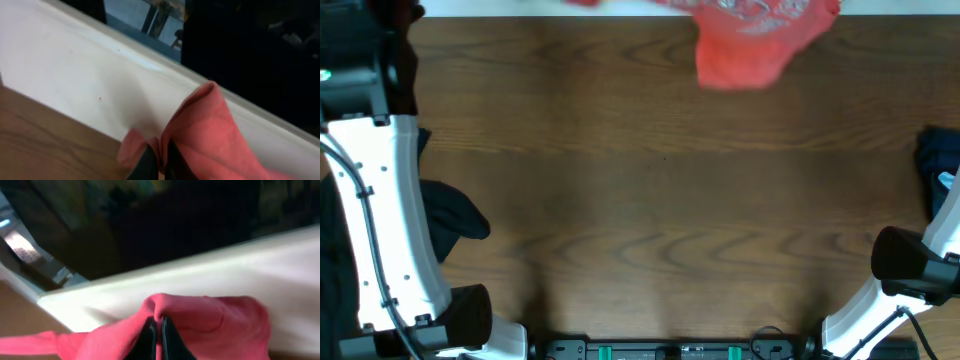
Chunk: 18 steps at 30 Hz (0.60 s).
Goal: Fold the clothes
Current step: 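Lay the T-shirt flat on the table and reach both grippers to its bottom corners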
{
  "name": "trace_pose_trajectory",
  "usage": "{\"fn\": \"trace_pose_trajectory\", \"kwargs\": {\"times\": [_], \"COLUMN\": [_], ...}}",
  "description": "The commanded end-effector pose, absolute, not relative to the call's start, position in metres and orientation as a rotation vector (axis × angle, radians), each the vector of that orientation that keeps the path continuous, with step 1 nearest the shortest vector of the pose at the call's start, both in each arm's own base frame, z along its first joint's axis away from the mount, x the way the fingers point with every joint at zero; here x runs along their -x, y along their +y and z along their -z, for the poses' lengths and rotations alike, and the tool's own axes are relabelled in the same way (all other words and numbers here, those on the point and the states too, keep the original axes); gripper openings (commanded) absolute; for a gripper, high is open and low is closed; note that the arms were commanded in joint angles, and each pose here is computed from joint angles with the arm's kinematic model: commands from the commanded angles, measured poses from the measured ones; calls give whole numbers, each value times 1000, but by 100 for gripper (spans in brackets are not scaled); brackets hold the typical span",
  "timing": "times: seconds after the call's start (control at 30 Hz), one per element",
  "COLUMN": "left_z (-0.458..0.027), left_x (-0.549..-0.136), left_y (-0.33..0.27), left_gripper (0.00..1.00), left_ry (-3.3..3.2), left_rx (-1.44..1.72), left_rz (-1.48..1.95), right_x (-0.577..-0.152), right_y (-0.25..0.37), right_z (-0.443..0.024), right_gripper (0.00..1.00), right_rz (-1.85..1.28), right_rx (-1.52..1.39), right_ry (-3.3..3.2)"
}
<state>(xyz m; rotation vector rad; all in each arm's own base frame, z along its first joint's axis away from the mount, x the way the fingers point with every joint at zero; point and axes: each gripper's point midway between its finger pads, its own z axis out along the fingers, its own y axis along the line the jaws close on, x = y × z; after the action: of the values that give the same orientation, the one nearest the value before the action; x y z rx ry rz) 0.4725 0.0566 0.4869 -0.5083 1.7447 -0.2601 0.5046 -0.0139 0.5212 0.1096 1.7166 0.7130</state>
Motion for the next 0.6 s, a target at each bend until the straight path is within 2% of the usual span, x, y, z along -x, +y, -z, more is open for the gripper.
{"fn": "trace_pose_trajectory", "kwargs": {"times": [0.0,0.1,0.13,0.17,0.2,0.27,0.3,0.37,0.43,0.47,0.57], "left_z": [-478,-433,-417,-399,-380,-341,-327,-300,-282,-275,-271], "left_x": [-470,-478,-479,-481,-482,-485,-486,-488,-488,-488,-490], "left_y": [69,68,65,60,54,47,43,38,38,38,35], "left_gripper": [6,6,12,36,49,49,41,8,6,6,9], "left_ry": [1774,1917,1974,2037,2107,2230,2276,2356,2409,2429,2442], "left_rx": [553,593,601,605,609,630,636,654,676,685,683], "left_rz": [234,232,246,268,299,339,358,392,393,391,414], "right_x": [-511,-520,-523,-524,-525,-527,-528,-530,-532,-533,-534], "right_y": [-31,-31,-29,-25,-19,-6,-1,10,19,22,28], "right_z": [-500,-443,-423,-403,-381,-342,-327,-301,-282,-275,-270], "right_gripper": [1,1,1,6,18,21,18,5,1,4,23], "right_rz": [-647,-660,-668,-678,-691,-705,-708,-720,-727,-725,-699], "right_rx": [-148,-190,-198,-195,-188,-148,-128,-107,-100,-102,-92], "right_ry": [1775,1950,2010,2071,2139,2257,2299,2373,2424,2444,2461]}}
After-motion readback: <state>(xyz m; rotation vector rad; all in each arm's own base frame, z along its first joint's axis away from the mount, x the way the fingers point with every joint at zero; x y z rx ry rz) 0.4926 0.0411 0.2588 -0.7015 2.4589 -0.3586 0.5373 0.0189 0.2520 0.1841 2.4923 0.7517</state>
